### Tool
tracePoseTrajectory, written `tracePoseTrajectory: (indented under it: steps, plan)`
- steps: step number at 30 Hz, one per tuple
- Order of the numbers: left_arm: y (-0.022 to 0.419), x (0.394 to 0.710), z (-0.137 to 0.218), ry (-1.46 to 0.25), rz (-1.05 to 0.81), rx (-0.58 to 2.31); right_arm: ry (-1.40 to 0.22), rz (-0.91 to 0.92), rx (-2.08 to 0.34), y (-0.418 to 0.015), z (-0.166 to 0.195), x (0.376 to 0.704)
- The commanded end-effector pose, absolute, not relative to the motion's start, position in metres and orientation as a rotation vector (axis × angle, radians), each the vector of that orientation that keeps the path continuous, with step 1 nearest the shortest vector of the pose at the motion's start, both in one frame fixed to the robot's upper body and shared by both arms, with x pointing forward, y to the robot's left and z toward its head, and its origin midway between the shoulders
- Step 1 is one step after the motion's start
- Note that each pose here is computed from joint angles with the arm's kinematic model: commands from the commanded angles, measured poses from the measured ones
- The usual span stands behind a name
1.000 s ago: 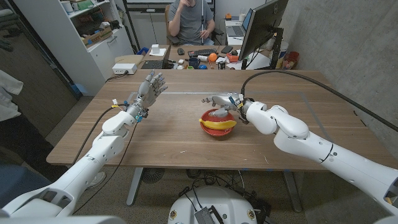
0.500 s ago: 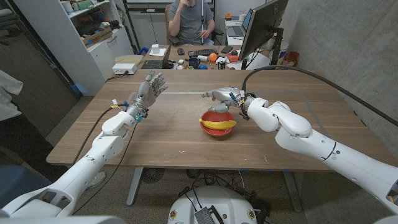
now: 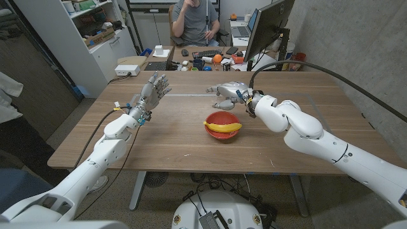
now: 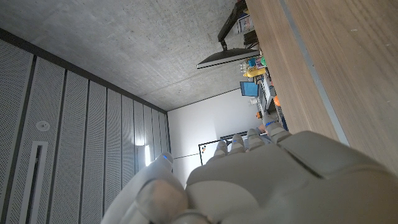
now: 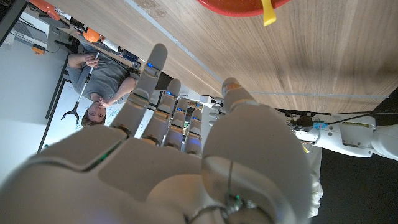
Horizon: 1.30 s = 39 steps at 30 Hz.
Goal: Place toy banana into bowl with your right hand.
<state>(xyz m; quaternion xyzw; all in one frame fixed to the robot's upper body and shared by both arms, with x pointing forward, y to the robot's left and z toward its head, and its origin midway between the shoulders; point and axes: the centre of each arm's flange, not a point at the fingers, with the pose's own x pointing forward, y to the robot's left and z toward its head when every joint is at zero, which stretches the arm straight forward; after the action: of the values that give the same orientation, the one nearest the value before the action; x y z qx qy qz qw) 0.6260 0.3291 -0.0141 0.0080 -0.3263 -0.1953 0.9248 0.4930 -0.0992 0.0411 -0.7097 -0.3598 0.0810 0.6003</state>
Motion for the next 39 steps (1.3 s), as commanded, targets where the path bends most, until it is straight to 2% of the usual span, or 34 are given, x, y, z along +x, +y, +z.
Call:
tracePoseTrajectory:
  steps: [1, 39]
  plan:
    - [0.329, 0.623, -0.014, -0.675, -0.399, 0.018, -0.872, 0.148, -1.636, -0.102, 0.053, 0.484]
    - [0.328, 0.616, -0.016, -0.683, -0.397, 0.016, -0.972, 0.059, -1.591, -0.113, 0.082, 0.463]
